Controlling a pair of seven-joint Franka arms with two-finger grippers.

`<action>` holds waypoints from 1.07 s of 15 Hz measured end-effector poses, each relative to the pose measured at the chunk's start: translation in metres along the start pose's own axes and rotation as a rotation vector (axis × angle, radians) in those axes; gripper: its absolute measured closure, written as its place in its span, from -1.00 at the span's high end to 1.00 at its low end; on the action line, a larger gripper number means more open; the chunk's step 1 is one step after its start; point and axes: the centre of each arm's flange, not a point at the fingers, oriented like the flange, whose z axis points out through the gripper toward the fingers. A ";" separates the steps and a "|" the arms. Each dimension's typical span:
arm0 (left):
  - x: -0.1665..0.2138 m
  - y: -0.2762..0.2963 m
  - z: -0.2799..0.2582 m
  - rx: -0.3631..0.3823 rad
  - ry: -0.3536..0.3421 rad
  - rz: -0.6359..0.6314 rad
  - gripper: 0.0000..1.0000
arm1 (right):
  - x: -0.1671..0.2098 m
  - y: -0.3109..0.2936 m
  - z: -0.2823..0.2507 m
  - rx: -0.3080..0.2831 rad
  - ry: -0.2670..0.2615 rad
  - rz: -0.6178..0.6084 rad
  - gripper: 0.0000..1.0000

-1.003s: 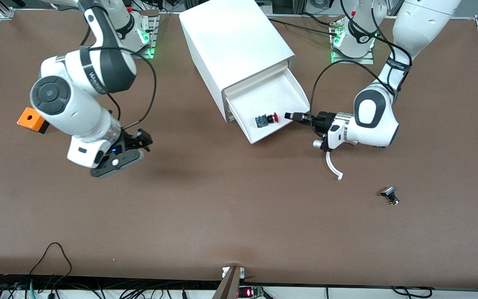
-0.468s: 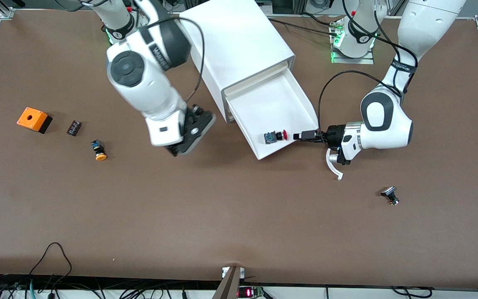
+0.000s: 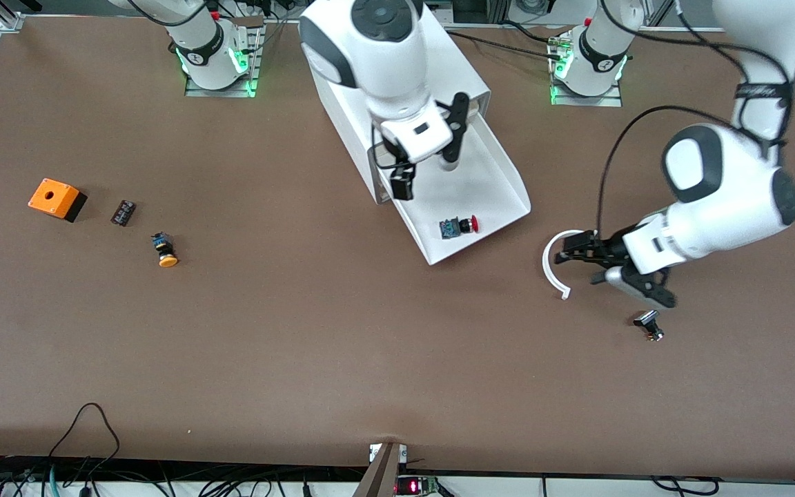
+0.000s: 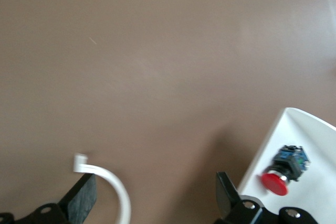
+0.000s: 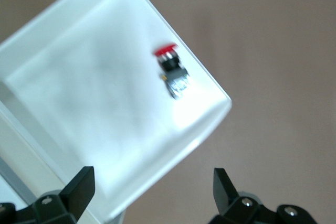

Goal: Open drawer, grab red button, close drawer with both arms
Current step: 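Withdraw the left gripper while the right gripper reaches into the drawer, then grasp the red mushroom button in the drawer with the right gripper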

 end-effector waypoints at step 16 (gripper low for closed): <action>-0.026 -0.047 -0.190 0.355 -0.309 0.043 1.00 | 0.035 0.002 0.110 -0.040 0.028 -0.348 1.00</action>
